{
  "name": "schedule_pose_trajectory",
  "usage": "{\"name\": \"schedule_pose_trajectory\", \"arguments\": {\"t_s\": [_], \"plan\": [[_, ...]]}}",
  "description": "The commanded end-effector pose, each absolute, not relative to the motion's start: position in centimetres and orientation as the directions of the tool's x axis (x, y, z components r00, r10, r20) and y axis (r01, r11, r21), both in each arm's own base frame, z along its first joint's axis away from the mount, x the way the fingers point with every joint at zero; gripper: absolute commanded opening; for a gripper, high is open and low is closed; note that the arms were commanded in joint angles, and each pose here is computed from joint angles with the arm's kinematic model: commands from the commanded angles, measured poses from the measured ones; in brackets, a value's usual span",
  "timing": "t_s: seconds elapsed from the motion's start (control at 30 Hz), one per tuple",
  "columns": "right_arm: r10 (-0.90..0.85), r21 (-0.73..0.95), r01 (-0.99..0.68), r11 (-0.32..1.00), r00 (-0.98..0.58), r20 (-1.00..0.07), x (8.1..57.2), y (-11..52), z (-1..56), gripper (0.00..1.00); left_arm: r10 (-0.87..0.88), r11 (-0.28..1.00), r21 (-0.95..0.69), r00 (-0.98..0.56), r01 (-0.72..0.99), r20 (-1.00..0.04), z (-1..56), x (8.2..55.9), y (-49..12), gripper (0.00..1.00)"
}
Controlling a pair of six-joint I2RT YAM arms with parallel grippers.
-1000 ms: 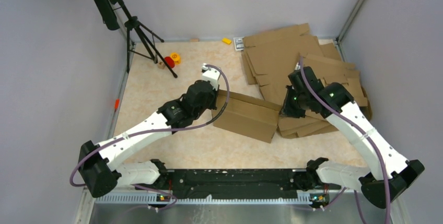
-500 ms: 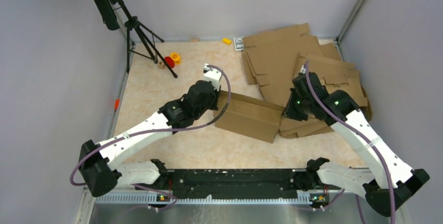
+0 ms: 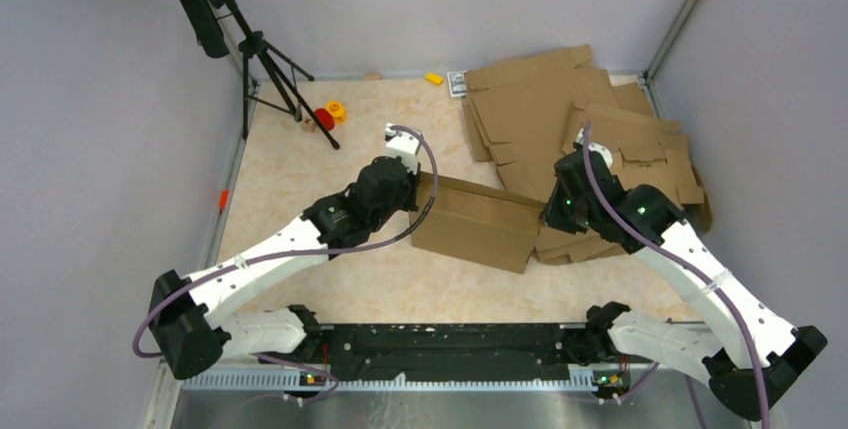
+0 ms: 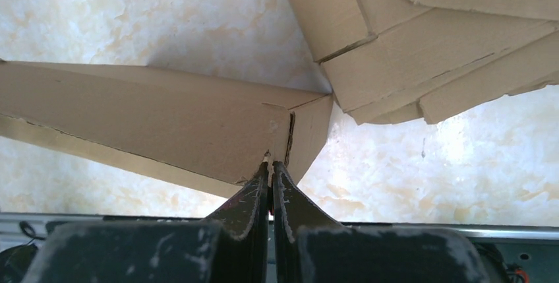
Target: Fold the paper box
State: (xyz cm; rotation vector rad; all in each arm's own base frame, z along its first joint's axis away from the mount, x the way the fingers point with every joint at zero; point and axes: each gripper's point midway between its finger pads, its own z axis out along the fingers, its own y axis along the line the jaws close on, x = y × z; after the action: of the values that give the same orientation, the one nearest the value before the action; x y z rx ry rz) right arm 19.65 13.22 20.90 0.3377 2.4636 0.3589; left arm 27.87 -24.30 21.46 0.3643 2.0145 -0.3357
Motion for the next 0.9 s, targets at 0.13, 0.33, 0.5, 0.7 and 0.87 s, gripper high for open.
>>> {"name": "schedule_pose_trajectory", "arguments": {"t_s": [0.13,0.33,0.5,0.7,0.87], "plan": [[0.279,0.227,0.172,0.959,-0.725,-0.63,20.6,12.0,19.1,0.0,0.073,0.873,-0.18,-0.486,0.454,-0.871,18.2,24.8,-24.7,0.0],[0.262,0.245,0.126,0.961,-0.694,-0.671,21.4,13.2,18.8,0.0,0.056,0.873,-0.189,-0.476,0.45,-0.878,17.8,24.4,-24.1,0.0],[0.23,0.197,0.127,0.972,-0.668,-0.708,21.5,12.5,19.0,0.0,0.02,0.864,-0.246,-0.518,0.439,-0.855,17.5,23.9,-24.5,0.0],[0.243,0.229,0.108,0.967,-0.65,-0.72,21.3,12.8,19.6,0.0,-0.04,0.871,-0.307,-0.568,0.384,-0.822,19.5,24.0,-25.5,0.0],[0.262,0.291,0.063,0.955,-0.639,-0.723,21.1,14.2,20.6,0.0,-0.088,0.919,-0.284,-0.561,0.273,-0.823,18.6,24.7,-25.6,0.0]]}}
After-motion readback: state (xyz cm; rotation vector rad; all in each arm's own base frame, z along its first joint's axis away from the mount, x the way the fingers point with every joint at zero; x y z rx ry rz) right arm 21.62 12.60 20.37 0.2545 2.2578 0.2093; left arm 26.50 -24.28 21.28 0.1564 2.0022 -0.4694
